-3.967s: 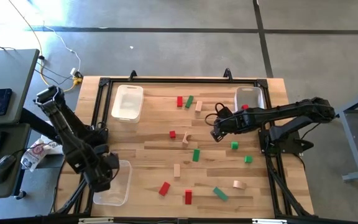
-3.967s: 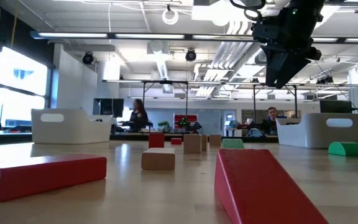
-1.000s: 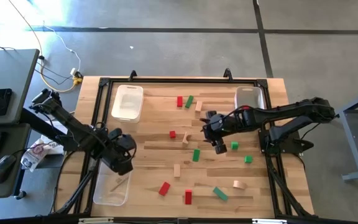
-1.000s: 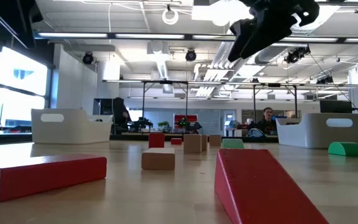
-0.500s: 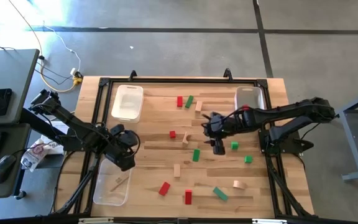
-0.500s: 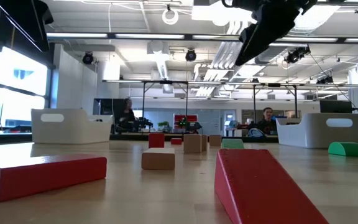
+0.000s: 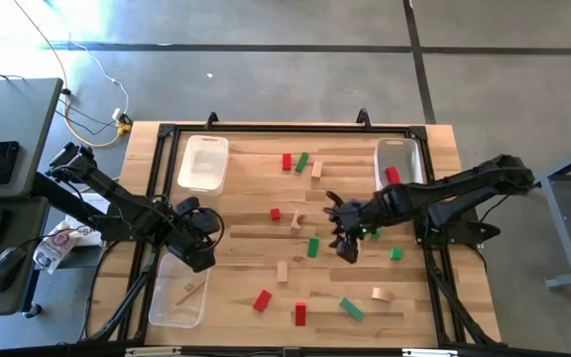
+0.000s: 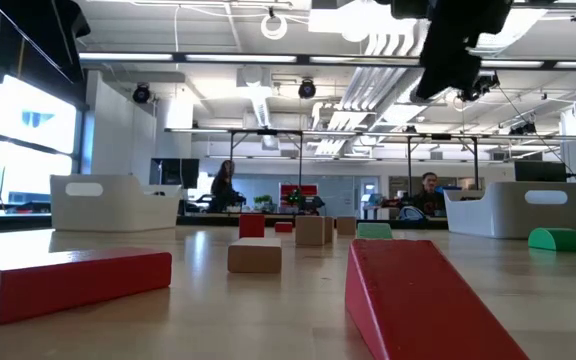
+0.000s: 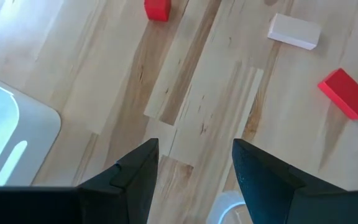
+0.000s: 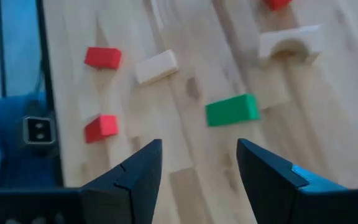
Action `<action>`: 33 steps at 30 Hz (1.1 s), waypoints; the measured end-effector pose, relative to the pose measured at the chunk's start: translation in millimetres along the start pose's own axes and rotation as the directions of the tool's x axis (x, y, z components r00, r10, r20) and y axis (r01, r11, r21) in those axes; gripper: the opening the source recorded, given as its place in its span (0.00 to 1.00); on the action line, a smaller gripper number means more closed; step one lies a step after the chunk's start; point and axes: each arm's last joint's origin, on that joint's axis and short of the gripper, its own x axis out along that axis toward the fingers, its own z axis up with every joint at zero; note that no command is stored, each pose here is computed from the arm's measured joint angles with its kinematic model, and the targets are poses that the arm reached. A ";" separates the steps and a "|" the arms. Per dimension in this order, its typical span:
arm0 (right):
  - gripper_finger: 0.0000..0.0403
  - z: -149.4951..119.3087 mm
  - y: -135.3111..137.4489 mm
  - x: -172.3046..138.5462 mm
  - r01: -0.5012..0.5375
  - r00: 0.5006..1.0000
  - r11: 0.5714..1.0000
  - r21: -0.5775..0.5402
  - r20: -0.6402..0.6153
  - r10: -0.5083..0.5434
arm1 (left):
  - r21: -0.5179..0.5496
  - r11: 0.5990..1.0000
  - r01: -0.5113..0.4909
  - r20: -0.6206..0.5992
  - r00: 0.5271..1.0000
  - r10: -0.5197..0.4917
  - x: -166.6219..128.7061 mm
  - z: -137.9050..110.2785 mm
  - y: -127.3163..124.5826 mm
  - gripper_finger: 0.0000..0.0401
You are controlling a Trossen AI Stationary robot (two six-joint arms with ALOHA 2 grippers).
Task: Sort & place blocks by color
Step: Put the green block into the white bin
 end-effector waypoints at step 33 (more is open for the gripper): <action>0.48 -71.5 66.9 53.6 0.064 0.984 0.980 0.188 -0.174 -0.031 | -0.065 0.997 -0.038 0.052 0.998 0.042 0.1 1.7 0.9 0.47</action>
